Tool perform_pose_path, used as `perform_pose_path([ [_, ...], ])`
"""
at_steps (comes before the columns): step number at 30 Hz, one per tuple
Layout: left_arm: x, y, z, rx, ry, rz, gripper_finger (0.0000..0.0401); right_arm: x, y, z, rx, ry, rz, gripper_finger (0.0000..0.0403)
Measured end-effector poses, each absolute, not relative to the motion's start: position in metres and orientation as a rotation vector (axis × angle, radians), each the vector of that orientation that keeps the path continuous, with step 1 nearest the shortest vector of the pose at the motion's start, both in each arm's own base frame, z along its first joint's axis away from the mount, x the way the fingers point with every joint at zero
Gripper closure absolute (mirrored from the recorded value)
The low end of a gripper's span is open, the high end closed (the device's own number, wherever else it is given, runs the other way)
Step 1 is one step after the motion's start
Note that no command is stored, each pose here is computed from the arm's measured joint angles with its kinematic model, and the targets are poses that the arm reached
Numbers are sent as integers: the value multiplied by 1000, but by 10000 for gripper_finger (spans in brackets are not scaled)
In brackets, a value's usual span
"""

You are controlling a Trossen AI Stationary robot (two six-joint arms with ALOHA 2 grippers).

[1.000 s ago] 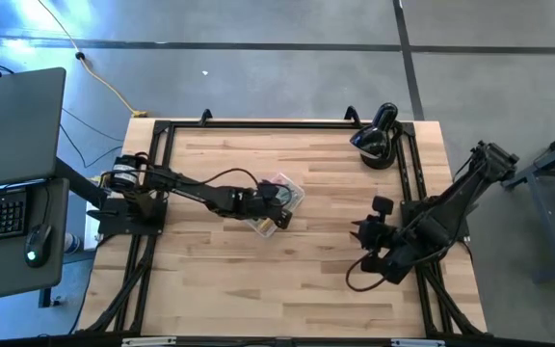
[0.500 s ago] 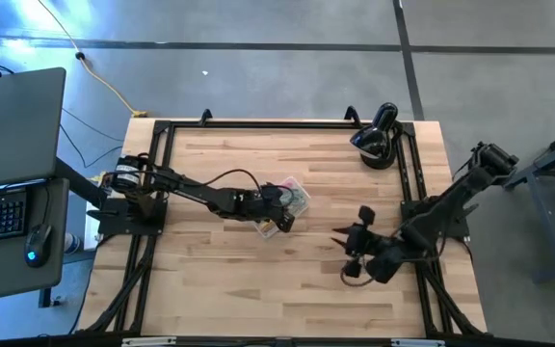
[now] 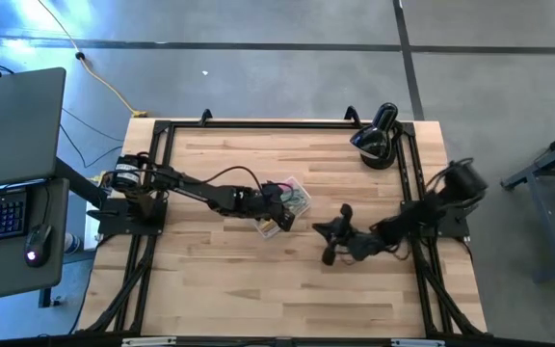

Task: Pick & place school supplies into a supply box
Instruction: Close the supply box

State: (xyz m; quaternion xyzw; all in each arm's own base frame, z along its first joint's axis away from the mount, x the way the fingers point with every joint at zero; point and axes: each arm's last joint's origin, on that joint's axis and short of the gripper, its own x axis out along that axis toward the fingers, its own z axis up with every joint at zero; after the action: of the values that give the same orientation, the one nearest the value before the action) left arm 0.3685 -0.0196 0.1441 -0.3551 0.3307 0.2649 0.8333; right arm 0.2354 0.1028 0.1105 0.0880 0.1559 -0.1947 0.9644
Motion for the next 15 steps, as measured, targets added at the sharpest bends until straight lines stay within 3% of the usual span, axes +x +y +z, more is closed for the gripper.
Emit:
perform_pose_path([
  [15, 369, -20, 144, -767, 698, 561, 390, 323, 100, 89, -18, 449, -480, 403],
])
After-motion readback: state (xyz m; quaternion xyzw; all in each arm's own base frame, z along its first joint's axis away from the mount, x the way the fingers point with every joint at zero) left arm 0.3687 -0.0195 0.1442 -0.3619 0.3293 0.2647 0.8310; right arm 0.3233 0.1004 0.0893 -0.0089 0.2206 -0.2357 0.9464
